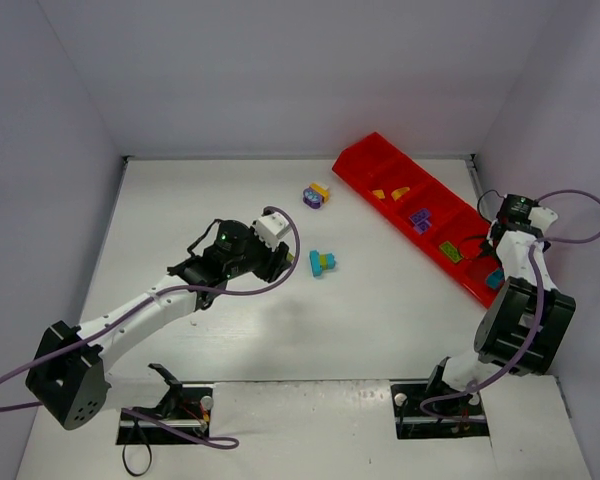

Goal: Sort the legos into containers by color

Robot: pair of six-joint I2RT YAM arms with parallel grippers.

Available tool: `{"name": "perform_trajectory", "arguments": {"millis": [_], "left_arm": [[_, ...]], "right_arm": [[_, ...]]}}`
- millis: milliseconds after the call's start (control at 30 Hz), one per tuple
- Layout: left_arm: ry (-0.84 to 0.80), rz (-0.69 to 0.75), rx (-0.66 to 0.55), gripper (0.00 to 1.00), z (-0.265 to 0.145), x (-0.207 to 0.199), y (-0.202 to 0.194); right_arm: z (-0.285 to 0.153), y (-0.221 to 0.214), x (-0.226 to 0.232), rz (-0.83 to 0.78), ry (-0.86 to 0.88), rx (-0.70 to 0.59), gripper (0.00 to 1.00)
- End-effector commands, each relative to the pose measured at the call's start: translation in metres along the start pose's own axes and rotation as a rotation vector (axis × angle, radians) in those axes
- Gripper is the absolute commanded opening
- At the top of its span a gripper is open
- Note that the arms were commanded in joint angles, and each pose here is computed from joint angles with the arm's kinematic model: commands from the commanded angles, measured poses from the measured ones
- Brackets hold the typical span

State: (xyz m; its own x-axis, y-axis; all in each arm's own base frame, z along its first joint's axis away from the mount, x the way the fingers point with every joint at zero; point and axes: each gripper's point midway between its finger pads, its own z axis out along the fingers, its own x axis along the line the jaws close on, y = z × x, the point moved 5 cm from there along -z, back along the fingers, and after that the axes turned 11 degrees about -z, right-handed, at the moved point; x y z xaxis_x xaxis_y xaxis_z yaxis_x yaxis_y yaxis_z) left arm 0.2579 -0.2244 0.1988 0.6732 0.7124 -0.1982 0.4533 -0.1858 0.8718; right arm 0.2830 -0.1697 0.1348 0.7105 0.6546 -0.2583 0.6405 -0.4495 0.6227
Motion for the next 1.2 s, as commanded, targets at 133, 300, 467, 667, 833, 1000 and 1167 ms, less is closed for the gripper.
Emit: {"name": "perform_trajectory", "arguments": {"millis": [133, 300, 467, 667, 833, 1000, 1167], "left_arm": [[-0.061, 0.030, -0.102, 0.32, -0.001, -0.010, 0.025], [-0.089, 0.072, -0.124, 0.36, 0.001, -0.013, 0.035], [-0.089, 0.146, -0.173, 0.37, -0.005, -0.014, 0.051], [-0.102, 0.199, -0.213, 0.37, -0.012, -0.018, 0.066], [-0.128, 0.209, -0.214, 0.37, -0.013, -0.021, 0.069], [-0.136, 0.213, -0.212, 0.37, -0.016, -0.024, 0.071], [-0.129, 0.221, -0.225, 0.37, -0.018, -0.026, 0.075]], "right_arm": [[-0.020, 0.024, 0.007, 0.050, 0.102, -0.089, 0.76], [-0.073, 0.039, 0.054, -0.011, 0.385, -0.189, 0.74], [-0.176, 0.030, 0.130, -0.168, 0.979, -0.314, 0.77], [-0.273, -0.029, 0.190, -0.373, 1.453, -0.244, 0.79], [-0.316, -0.064, 0.216, -0.444, 1.652, -0.235, 0.79], [-0.344, -0.085, 0.234, -0.515, 1.747, -0.213, 0.79], [-0.355, -0.098, 0.247, -0.553, 1.789, -0.184, 0.77]]}}
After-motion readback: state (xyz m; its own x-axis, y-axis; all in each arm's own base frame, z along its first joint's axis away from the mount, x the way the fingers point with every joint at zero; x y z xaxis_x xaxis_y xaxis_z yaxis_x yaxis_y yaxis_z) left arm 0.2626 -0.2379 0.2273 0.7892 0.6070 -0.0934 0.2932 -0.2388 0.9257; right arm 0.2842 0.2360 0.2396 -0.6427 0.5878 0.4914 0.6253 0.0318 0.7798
